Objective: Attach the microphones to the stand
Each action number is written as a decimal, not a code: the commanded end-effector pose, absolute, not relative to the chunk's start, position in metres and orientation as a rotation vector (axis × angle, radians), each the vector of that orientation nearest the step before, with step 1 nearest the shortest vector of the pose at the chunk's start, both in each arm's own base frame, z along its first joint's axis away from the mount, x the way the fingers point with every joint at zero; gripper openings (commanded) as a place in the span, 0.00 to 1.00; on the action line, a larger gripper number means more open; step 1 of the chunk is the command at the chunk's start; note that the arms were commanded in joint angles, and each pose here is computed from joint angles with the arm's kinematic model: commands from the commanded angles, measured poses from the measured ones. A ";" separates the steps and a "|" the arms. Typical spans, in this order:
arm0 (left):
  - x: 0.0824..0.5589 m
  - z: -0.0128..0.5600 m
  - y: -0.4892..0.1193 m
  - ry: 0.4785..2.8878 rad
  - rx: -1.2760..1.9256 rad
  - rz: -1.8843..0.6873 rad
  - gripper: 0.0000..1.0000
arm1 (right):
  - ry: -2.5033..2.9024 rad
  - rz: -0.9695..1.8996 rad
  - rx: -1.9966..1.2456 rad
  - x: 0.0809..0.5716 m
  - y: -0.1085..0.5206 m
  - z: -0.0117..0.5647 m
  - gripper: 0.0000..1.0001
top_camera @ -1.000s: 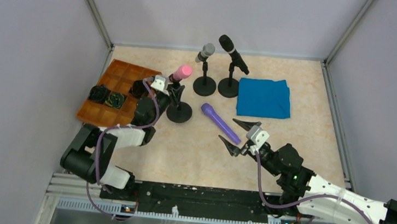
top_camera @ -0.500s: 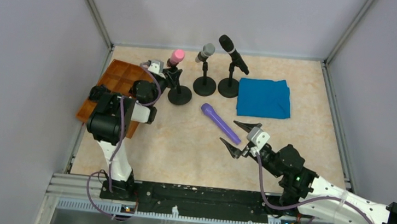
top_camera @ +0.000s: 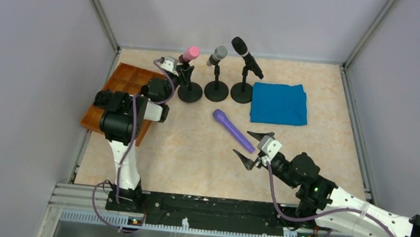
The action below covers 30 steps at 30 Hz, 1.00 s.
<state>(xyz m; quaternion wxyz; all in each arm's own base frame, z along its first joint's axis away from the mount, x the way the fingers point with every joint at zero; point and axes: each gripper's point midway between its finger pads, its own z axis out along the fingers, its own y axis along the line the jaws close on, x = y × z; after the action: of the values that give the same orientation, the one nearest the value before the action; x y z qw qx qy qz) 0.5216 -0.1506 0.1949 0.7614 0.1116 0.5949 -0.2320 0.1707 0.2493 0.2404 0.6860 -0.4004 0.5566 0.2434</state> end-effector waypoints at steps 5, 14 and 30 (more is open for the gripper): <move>0.520 0.235 -0.148 1.141 0.258 -0.483 0.25 | 1.186 0.566 -0.875 0.166 0.250 0.269 0.71; 0.507 0.223 -0.138 1.204 0.211 -0.468 0.75 | 1.219 0.588 -0.846 0.167 0.250 0.268 0.71; 0.416 0.211 -0.135 1.348 0.145 -0.572 0.99 | 1.640 0.387 -0.667 0.224 0.234 0.244 0.72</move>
<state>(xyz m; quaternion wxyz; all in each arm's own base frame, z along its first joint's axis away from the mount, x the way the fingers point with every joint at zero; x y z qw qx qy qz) 0.4380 -0.1331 0.1859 0.7378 0.0822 0.6261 -0.2385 0.2007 0.2432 0.2460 0.6528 -0.3421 0.6475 0.1939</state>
